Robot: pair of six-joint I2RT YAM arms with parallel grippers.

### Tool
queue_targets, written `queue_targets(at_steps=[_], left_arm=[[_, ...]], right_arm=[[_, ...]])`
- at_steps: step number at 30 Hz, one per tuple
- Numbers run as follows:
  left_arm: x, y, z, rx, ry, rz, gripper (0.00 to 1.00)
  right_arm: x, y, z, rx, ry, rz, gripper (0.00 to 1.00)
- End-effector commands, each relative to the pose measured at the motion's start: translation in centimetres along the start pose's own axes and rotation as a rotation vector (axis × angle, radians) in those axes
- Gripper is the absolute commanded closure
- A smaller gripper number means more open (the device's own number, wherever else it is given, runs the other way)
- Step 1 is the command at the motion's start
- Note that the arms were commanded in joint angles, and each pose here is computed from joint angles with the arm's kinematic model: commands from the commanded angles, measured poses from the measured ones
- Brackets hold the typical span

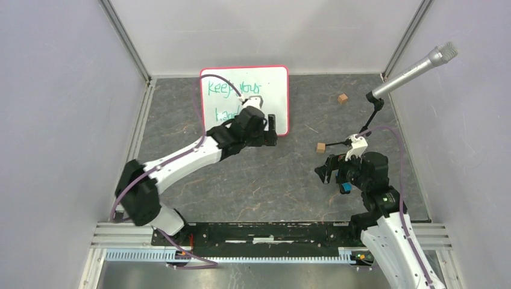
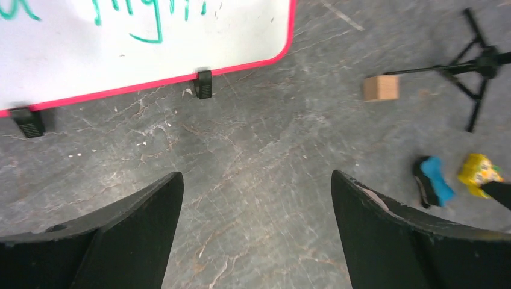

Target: Erase the whiteboard

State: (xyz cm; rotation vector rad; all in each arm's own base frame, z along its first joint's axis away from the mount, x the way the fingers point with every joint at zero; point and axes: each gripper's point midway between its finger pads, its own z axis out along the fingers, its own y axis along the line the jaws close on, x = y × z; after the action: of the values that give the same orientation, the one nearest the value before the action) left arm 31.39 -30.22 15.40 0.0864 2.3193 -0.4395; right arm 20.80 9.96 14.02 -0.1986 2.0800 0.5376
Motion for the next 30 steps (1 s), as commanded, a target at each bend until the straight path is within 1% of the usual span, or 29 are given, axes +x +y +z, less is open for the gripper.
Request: queue_targets(at_steps=[1,5,8,10,13,15,18,21,23,24,27,30], left_arm=[[-3.8,-0.8,-5.7,0.135,-0.127,0.092,0.01],[-8.0,-1.1,-11.6,0.188,-0.270,0.175,0.00],[-11.3,-1.2,-15.9,0.210,-0.395,0.203,0.00],[-13.1,-1.1,-18.6,0.223,-0.477,0.222,0.00],[-14.9,-0.1,-21.2,0.201,-0.604,0.268,0.00],[-15.1,1.2,-22.1,0.158,-0.653,0.274,0.00],[-14.3,2.2,-22.6,0.151,-0.676,0.328,0.00],[-13.7,3.0,-22.8,0.132,-0.690,0.368,0.00],[-13.6,3.4,-22.9,0.121,-0.706,0.363,0.00],[-13.5,3.5,-22.9,0.123,-0.710,0.361,0.00],[-13.5,3.6,-23.0,0.123,-0.719,0.357,0.00],[-13.5,3.8,-23.0,0.117,-0.719,0.355,0.00]], right_arm=[[0.3,1.4,1.8,-0.081,-0.001,0.052,0.02],[1.7,3.1,3.6,-0.076,0.049,0.030,0.02],[2.5,5.1,5.1,-0.085,0.091,0.005,0.02],[2.2,6.4,6.1,-0.086,0.075,-0.015,0.02],[1.7,7.8,7.8,-0.057,0.049,-0.046,0.02],[1.9,8.6,9.3,-0.028,0.073,-0.061,0.02],[1.3,9.9,11.6,0.008,0.056,-0.076,0.01],[0.5,10.2,13.9,0.079,0.043,-0.045,0.01],[-0.1,10.3,15.5,0.128,0.041,-0.029,0.05],[-0.3,10.3,16.4,0.156,0.043,-0.021,0.05],[-0.3,10.7,18.8,0.198,0.054,0.000,0.08],[-0.5,11.3,21.0,0.224,0.053,0.024,0.13]])
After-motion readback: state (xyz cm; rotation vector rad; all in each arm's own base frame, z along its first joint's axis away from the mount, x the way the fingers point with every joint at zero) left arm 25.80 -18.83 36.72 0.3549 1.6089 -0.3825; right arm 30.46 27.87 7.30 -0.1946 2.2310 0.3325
